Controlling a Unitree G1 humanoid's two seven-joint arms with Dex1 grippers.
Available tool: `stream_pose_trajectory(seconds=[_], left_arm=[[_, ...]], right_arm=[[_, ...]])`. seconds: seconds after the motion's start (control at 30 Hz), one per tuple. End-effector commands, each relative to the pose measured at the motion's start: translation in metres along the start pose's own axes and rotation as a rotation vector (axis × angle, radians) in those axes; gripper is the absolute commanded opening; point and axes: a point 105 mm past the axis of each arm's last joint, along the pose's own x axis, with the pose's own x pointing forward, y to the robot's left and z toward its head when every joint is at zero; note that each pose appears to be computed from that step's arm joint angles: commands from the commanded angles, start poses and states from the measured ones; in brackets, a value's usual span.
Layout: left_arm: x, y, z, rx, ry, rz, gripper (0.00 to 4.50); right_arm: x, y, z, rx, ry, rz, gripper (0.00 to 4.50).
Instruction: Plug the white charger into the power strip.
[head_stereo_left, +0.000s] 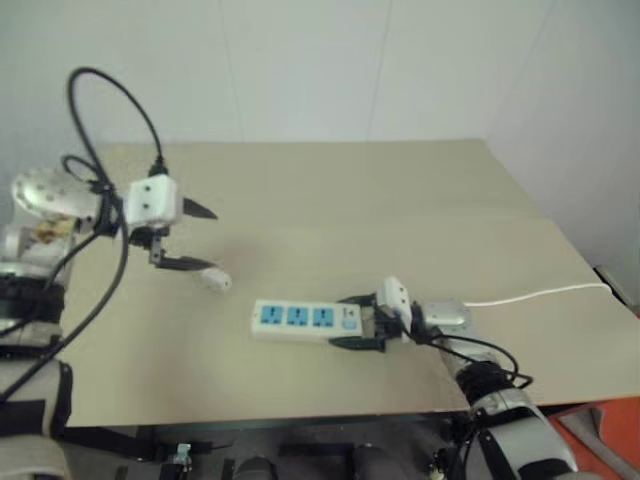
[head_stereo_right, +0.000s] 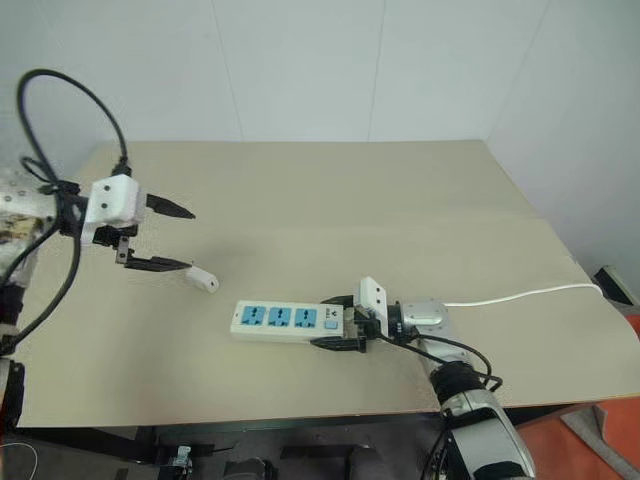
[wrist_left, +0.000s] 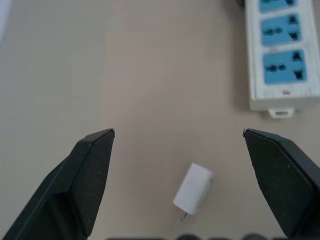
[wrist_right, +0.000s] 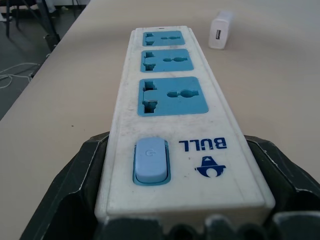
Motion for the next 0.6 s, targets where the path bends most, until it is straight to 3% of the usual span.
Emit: stream_pose_trajectory(seconds=[0.03,0.13,0.27,0.6], left_arm=[[-0.004,0.008,-0.004,0.146,0.159,-0.084,4.50],[-0.005,0.015,-0.009,0.242,0.287,-0.164,4.50],[0.005,0.018,-0.011,0.290,0.349,-0.255,4.50],[0.045,0.021,0.001,0.282,0.382,-0.412,4.50]], right_arm=[[0.004,0.004,0.000,-0.039,0.015,0.061,3.42],[0.006,0.007,-0.005,-0.030,0.032,0.084,3.42],[0.008,0.007,-0.008,-0.027,0.043,0.088,3.42],[0.011,0.008,-0.011,0.001,0.067,0.097,3.42]])
